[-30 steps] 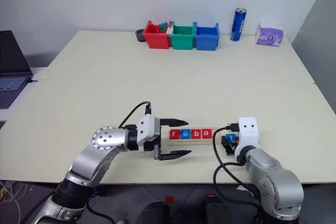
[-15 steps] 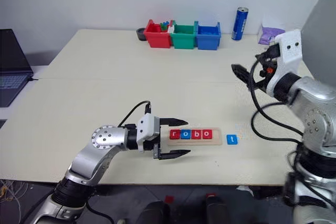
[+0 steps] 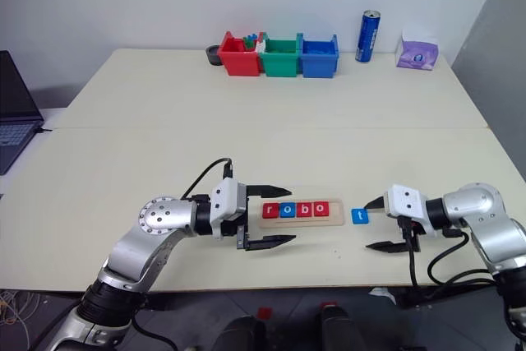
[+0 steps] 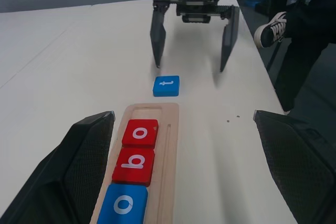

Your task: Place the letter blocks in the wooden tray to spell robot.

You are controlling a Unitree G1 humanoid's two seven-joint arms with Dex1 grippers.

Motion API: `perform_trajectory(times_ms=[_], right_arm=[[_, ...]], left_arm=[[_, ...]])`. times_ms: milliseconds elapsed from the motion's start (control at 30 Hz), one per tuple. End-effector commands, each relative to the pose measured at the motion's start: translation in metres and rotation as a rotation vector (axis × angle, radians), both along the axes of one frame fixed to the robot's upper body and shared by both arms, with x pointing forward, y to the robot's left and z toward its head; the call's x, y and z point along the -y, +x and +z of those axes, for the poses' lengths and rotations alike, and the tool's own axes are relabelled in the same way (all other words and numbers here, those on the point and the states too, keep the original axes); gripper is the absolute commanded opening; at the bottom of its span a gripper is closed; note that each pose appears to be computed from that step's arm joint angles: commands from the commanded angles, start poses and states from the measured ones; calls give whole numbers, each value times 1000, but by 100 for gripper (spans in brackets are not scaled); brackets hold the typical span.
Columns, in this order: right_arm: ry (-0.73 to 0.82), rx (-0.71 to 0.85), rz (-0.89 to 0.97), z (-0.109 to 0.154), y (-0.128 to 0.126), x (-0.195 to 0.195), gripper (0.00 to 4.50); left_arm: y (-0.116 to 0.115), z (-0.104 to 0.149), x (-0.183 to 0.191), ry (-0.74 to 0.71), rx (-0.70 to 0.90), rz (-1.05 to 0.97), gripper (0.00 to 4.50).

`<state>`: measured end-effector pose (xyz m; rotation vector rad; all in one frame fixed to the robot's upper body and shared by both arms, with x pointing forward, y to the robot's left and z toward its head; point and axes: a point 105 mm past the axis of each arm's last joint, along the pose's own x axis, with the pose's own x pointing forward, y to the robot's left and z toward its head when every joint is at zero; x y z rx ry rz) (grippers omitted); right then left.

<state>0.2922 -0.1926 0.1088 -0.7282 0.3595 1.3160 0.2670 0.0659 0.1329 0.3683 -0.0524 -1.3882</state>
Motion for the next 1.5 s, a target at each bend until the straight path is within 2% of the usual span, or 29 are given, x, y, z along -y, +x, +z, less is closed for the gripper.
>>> perform_trajectory(times_ms=[33,367,533,633,867,900,1133,1233,1500], right_arm=[[-6,18,27,1,5,-3,449],[-13,-24,-12,-11,18,-2,449],[-34,-40,-31,-15,20,2,449],[-29,-40,-36,-14,21,3,387],[-17,-34,-45,-5,21,6,152],[-13,-30,-45,-2,21,5,145],[103,7,3,40,20,-32,145],[98,7,26,35,21,-45,145],[65,-2,28,17,30,-46,145]], left_arm=[[-4,12,1,-22,44,-12,450],[-7,13,2,-18,45,-30,450],[-16,13,4,-15,41,-79,450],[-15,13,4,-12,43,-75,450],[-13,13,4,-11,48,-70,450],[-13,14,3,-13,48,-69,450],[-7,21,-17,-22,34,-8,450],[-6,16,-28,16,30,2,450],[-7,18,-30,14,39,16,450]])
